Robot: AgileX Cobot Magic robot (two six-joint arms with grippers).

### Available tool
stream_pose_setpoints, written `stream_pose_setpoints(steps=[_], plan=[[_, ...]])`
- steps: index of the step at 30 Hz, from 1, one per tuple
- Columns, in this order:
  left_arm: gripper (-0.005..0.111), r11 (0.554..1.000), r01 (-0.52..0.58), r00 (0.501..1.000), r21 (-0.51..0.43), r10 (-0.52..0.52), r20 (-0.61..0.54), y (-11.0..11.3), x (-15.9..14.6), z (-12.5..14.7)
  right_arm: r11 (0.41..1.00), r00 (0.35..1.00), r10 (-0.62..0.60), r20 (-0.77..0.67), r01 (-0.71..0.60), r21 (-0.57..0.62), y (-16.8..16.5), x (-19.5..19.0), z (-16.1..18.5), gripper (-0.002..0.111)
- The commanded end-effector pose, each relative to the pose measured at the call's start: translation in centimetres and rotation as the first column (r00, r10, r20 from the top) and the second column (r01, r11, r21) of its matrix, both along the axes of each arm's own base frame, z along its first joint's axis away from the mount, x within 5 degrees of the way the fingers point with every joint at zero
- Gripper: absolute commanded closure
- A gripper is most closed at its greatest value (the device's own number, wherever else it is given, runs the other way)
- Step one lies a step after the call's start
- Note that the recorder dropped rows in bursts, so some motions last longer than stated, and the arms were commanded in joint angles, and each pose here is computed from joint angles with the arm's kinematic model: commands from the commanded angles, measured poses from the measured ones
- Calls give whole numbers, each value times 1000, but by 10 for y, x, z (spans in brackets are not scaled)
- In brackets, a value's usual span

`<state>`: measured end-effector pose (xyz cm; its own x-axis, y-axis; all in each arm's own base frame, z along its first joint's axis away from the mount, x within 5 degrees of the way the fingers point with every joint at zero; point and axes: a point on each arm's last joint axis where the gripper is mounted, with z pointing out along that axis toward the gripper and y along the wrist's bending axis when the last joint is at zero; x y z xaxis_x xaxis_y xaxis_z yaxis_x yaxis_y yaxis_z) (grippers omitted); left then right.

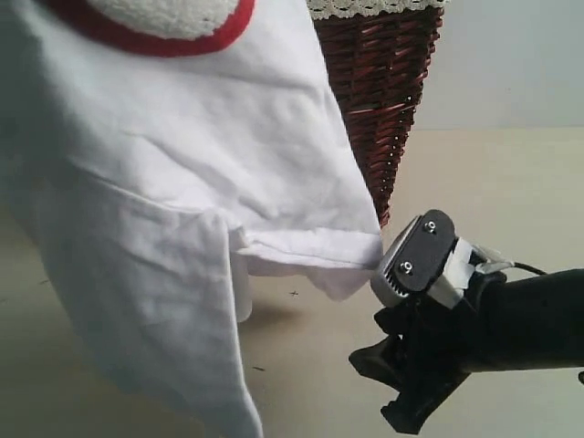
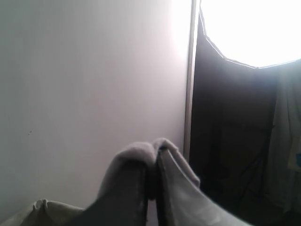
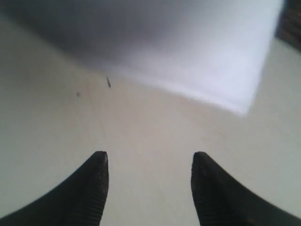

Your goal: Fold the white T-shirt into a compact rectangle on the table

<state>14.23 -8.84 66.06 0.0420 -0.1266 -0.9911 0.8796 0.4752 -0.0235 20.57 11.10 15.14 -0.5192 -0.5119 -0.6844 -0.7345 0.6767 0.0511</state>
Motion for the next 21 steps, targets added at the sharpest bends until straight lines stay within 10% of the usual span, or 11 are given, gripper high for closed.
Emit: stream_pose_setpoints(steps=[1,21], plan=[[107,999,26,1000,-39,-25,16,0,-8,5,998,997,-17,-70,13,-64,1,13,-23,55],[107,998,46,999,-47,-45,16,-1,-10,6,968,983,175,-52,-162,193,43,53,-18,56]])
